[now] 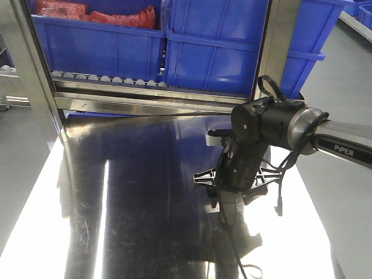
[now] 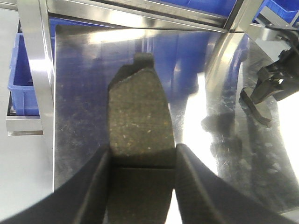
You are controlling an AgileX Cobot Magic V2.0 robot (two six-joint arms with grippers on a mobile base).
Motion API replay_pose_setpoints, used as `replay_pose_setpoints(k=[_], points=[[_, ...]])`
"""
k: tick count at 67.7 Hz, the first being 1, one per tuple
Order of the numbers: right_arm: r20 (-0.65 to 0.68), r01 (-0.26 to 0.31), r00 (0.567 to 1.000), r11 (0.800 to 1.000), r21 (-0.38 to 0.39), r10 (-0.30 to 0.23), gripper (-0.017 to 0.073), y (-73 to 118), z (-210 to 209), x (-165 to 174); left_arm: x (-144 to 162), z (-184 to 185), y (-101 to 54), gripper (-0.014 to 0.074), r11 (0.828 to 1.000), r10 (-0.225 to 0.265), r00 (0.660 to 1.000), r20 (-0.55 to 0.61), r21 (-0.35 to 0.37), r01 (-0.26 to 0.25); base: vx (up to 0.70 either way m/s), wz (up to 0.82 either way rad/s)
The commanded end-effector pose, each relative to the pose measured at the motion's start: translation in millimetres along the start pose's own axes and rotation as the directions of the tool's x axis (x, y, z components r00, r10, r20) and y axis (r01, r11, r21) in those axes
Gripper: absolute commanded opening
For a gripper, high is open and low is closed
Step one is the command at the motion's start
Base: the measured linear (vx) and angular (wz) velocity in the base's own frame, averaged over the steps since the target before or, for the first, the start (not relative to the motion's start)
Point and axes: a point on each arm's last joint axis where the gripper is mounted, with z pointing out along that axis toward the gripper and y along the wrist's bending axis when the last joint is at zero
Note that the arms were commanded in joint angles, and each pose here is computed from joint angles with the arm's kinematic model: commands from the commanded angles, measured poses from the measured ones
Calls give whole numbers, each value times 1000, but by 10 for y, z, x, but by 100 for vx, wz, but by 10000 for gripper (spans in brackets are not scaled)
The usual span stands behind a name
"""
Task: Move and align brake pads A on conveyor
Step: 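Lower the right gripper onto the remaining brake pad and grasp, then lift the grasped brake pad with the right gripper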
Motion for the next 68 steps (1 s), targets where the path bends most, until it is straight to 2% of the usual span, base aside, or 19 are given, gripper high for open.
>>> replay_pose_setpoints(k=[1,11,18,28,36,39,54,68], points=[[67,1,998,1000,-16,0,487,12,-185,-55,-142,-36,-41,-6,999,1,995,98,35,-5,0,0],[54,1,999,1000,-11,0,477,18,-113,-77,-142,-36,-41,-6,999,1,995,98,35,-5,0,0],[61,2,998,1000,-11,-2,425,20,-89,-91,-141,-36,-40,-6,999,1,995,97,35,-5,0,0],[85,6,996,1000,-15,-4,227,24,-91,-113,-141,-36,-40,-6,999,1,995,97,35,-5,0,0],[93,11,996,1000,-8,-10,22,18,-91,-120,-141,-36,-40,-6,999,1,995,97,35,-5,0,0],[94,11,996,1000,-8,-10,-18,18,-95,-120,-141,-36,-40,-6,999,1,995,97,35,-5,0,0],[122,28,992,1000,6,-29,-11,-7,-249,-98,-140,-36,-40,-6,999,1,995,96,34,-5,0,0],[239,48,969,998,39,-56,-6,-115,-728,-24,-134,-35,-38,-6,999,2,996,89,32,-4,0,0]])
